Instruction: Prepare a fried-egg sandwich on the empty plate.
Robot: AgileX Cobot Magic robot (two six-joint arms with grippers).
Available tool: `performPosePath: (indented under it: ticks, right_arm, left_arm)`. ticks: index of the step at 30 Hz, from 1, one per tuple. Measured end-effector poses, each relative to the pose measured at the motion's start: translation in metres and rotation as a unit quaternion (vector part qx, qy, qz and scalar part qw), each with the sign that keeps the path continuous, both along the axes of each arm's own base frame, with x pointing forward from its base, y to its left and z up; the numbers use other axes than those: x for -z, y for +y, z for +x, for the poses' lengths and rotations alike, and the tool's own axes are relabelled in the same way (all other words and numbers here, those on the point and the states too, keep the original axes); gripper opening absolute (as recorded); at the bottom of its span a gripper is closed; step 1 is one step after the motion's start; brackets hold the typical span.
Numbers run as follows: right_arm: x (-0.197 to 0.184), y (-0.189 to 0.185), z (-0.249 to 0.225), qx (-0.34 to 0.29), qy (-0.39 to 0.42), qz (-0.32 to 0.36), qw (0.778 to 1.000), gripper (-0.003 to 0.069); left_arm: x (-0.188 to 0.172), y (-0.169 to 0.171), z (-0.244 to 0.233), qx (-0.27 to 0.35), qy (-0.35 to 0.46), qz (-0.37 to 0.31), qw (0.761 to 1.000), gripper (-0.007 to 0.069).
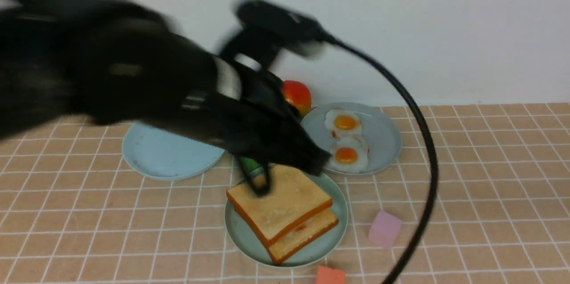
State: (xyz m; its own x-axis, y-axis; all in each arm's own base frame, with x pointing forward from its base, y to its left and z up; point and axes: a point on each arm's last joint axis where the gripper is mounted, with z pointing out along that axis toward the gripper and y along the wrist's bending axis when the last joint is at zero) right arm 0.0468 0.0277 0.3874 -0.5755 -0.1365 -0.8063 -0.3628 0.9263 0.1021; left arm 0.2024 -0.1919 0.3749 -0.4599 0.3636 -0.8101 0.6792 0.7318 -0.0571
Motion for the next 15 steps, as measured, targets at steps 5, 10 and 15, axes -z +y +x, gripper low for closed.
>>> performPosePath:
  ticks: [5,10,15]
  right_arm:
    - [-0.002,-0.012,-0.024,0.045,-0.038,0.006,0.998,0.0092]
    - [0.006,-0.027,-0.050,0.122,-0.056,0.041,0.990,0.0092]
    - [0.027,-0.037,-0.071,0.173,-0.068,0.076,0.980,0.0070]
  left_arm:
    - [0.001,0.049,-0.055,-0.008,-0.055,-0.090,0.994,-0.0013]
    - [0.048,0.090,-0.097,-0.021,-0.114,-0.157,0.981,-0.0013]
    - [0.085,0.122,-0.127,-0.034,-0.178,-0.232,0.956,-0.0013]
